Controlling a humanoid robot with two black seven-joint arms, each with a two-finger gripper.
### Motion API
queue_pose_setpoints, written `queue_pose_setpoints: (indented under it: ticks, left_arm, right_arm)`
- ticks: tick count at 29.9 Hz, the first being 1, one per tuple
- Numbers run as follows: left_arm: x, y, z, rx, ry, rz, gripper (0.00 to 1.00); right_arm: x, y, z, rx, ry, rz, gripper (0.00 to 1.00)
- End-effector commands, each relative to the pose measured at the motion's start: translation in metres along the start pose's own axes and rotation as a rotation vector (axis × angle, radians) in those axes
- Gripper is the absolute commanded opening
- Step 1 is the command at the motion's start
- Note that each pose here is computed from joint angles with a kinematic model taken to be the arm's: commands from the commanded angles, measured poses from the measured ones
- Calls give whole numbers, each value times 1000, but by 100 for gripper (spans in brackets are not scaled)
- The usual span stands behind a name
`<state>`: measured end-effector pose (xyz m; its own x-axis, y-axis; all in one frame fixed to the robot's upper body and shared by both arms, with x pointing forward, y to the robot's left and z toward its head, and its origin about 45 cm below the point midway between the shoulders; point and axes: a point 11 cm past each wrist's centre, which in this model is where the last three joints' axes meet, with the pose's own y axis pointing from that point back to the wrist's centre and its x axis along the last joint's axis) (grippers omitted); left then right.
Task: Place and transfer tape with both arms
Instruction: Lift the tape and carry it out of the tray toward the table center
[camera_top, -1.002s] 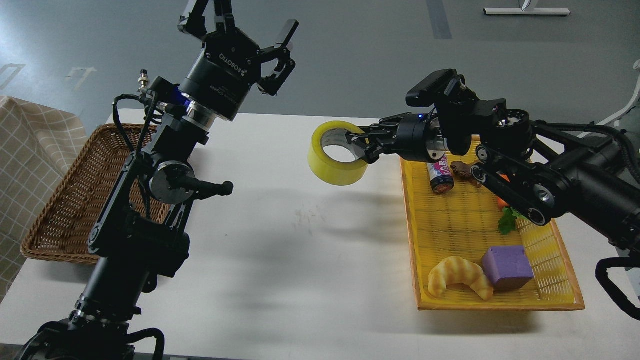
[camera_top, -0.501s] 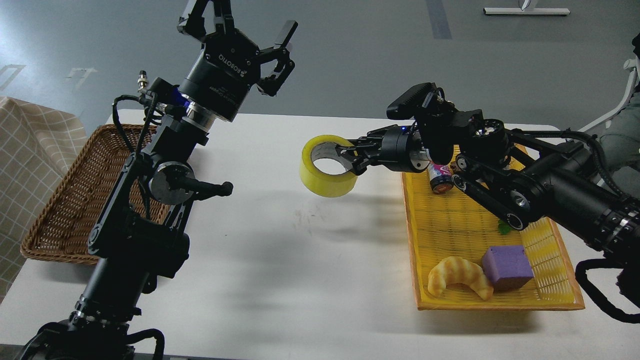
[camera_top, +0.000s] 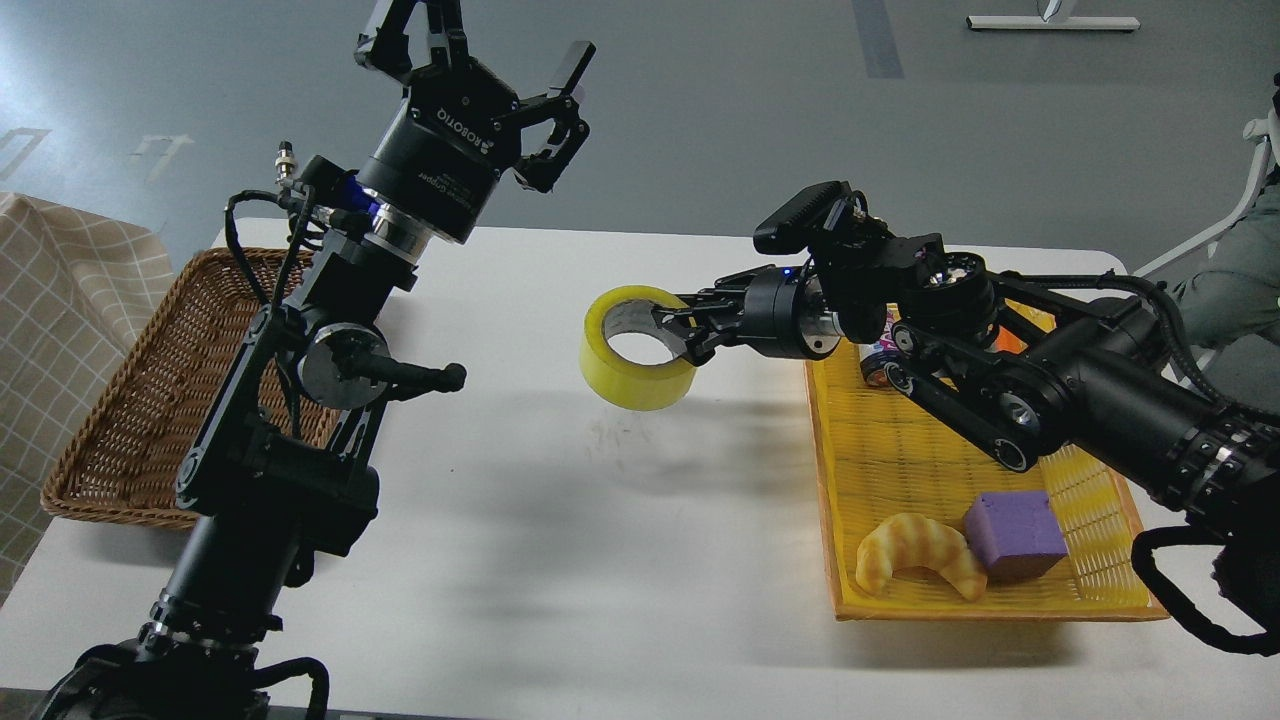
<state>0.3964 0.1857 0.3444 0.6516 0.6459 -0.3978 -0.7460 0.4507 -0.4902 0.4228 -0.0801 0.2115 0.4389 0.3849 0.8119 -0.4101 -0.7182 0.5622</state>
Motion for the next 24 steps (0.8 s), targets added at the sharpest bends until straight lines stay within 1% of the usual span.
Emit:
queue_pose_setpoints:
  ticks: [1, 7, 18, 21, 24]
  left_arm:
    - [0, -1, 0, -1, -1, -2, 98]
    - [-1, -1, 1, -2, -1, -3, 98]
    - [0, -1, 1, -2, -1, -1, 98]
    - [0, -1, 1, -3, -1, -2, 98]
    - [0, -1, 1, -3, -1, -2, 98]
  right_arm:
    - [-6, -3, -3, 11, -14, -6, 16]
    - [-23, -7, -8, 24, -40, -24, 16]
    - [-36, -11, -14, 39, -62, -36, 17]
    - [-35, -13, -16, 43, -65, -35, 19]
    - [-39, -16, -19, 45, -77, -37, 25]
